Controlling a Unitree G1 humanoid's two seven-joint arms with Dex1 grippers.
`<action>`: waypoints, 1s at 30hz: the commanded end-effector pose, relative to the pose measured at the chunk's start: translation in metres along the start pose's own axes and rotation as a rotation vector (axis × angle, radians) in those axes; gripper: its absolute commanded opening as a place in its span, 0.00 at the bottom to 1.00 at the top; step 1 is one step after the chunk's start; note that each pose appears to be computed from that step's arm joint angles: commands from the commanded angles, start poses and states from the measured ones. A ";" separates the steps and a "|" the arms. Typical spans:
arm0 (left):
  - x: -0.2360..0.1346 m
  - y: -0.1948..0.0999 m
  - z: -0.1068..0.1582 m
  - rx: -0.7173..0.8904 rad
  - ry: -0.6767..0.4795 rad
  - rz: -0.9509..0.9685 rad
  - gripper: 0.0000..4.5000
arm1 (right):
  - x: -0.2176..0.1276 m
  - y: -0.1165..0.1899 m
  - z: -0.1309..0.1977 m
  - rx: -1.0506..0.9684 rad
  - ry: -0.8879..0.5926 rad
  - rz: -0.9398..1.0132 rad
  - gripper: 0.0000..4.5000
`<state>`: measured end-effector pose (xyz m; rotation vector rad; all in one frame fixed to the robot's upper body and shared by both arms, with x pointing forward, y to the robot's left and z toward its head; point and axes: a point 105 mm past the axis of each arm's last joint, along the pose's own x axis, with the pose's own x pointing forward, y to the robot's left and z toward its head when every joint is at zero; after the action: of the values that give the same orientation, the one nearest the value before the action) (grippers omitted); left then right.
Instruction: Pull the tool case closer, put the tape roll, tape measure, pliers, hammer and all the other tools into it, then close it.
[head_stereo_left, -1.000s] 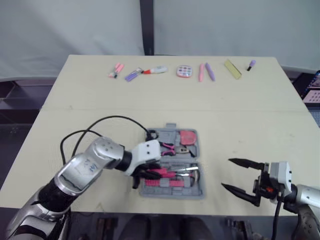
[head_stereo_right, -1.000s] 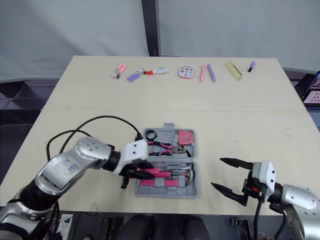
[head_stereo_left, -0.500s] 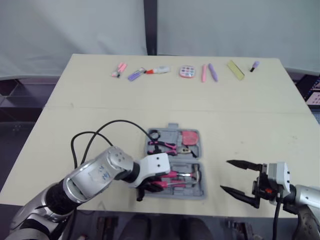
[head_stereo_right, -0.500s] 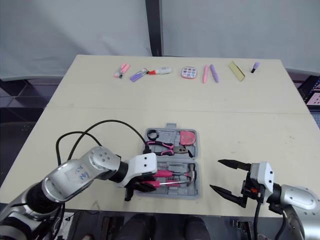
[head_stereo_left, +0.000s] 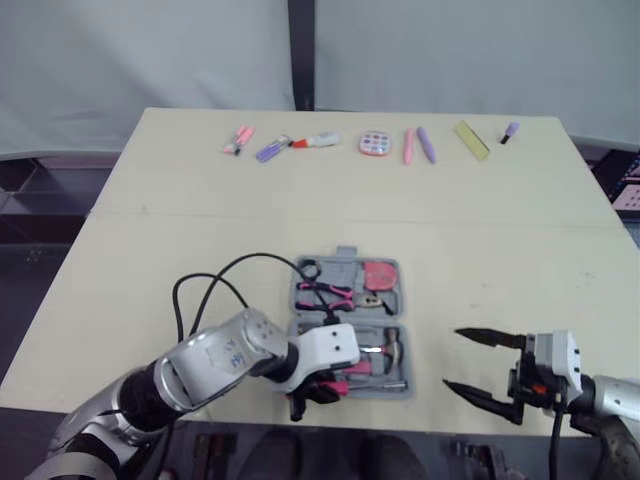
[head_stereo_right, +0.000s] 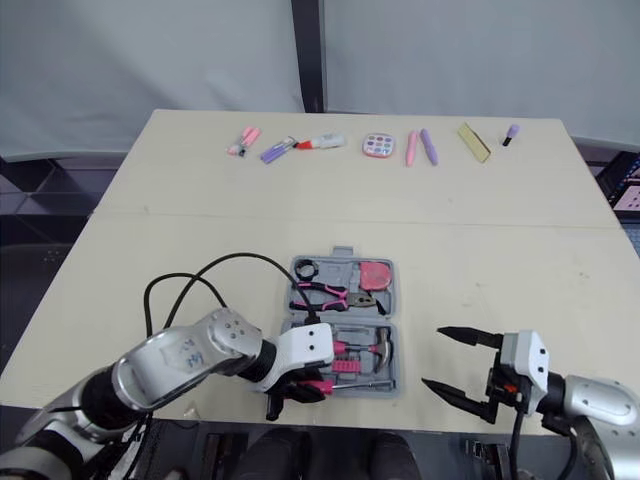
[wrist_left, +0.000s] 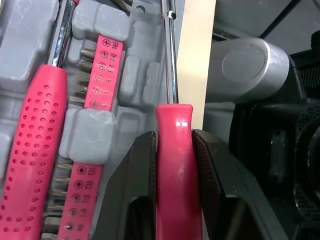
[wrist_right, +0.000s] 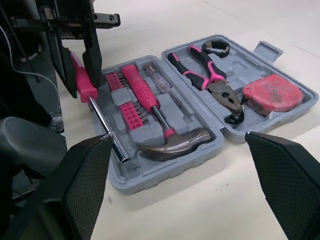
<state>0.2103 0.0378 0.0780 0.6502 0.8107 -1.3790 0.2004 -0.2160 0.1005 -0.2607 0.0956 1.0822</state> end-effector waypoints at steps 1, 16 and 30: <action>-0.001 0.005 0.005 0.058 0.004 0.008 0.13 | -0.003 0.002 0.006 -0.025 -0.001 0.024 1.00; 0.001 0.015 0.003 0.114 0.036 -0.015 0.13 | -0.009 0.009 0.005 -0.007 0.009 0.041 1.00; 0.005 0.024 0.002 0.142 0.056 0.001 0.13 | -0.014 0.016 0.000 -0.052 0.063 0.121 1.00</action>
<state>0.2310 0.0368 0.0689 0.7762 0.7933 -1.4327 0.1818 -0.2198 0.0965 -0.3108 0.1500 1.1837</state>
